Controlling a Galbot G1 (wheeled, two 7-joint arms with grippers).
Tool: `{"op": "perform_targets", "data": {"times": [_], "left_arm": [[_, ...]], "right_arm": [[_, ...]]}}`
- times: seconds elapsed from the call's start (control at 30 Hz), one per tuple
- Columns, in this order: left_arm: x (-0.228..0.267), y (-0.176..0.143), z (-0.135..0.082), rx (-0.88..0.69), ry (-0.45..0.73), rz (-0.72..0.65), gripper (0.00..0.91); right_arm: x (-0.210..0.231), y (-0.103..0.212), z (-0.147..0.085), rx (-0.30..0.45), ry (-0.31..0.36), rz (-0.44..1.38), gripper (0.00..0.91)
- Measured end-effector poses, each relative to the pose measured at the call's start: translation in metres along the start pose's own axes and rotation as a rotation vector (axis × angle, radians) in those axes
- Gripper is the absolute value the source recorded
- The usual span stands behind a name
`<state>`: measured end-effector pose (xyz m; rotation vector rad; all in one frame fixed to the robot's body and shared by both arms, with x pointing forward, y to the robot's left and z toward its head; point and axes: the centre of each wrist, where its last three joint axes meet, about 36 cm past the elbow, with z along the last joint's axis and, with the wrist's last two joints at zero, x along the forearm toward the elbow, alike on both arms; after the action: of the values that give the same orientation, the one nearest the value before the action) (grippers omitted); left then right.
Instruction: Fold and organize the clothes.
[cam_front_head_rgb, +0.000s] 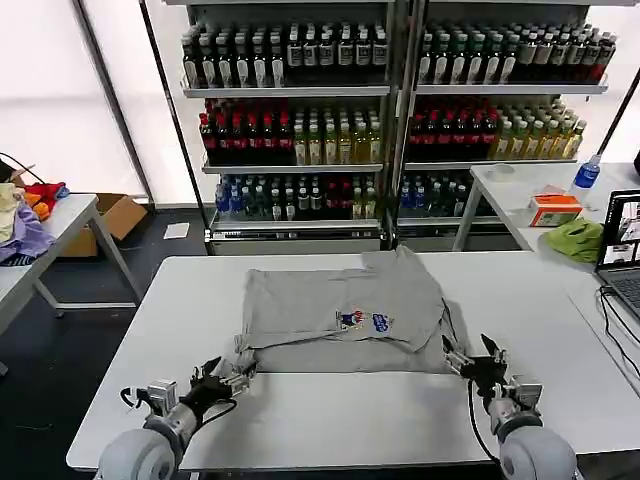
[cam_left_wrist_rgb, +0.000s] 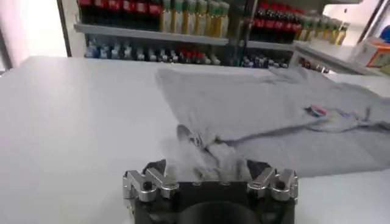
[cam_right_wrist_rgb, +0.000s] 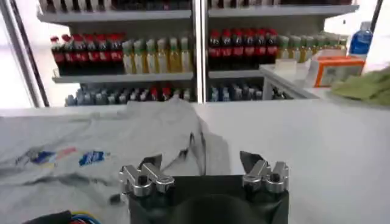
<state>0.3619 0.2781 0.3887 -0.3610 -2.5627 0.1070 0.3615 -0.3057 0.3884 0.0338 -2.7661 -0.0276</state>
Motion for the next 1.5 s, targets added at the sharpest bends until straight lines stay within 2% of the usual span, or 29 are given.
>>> {"op": "perform_targets", "data": {"times": [0.17,0.2,0.23,0.27,0.3,0.37,1.13,1.5], "left_arm": [[-0.003,-0.006,0.005,-0.001,0.004,-0.003,0.907],[-0.004,-0.007,0.005,-0.002,0.005,-0.005,0.766],[-0.004,-0.008,0.006,-0.002,0.008,-0.006,0.464],[-0.004,-0.009,0.007,-0.002,0.010,-0.005,0.222],[-0.004,-0.011,0.008,-0.001,0.011,-0.006,0.081],[-0.004,-0.013,0.009,0.001,0.011,-0.011,0.020],[0.006,-0.019,0.013,0.003,-0.045,-0.075,0.010],[0.047,-0.032,0.016,0.005,-0.070,-0.089,0.010]], "right_arm": [[0.003,0.010,0.004,-0.009,0.015,-0.010,0.000],[0.003,0.011,0.006,-0.010,0.020,-0.012,0.000],[0.004,0.012,0.007,-0.010,0.025,-0.014,0.000],[0.005,0.013,0.009,-0.010,0.031,-0.017,0.000],[0.005,0.014,0.010,-0.011,0.034,-0.017,0.000],[0.005,0.015,0.013,-0.013,0.040,-0.018,0.000],[0.017,0.007,0.015,-0.040,0.062,-0.046,0.000],[0.055,0.001,0.019,-0.065,0.110,-0.053,0.000]]}}
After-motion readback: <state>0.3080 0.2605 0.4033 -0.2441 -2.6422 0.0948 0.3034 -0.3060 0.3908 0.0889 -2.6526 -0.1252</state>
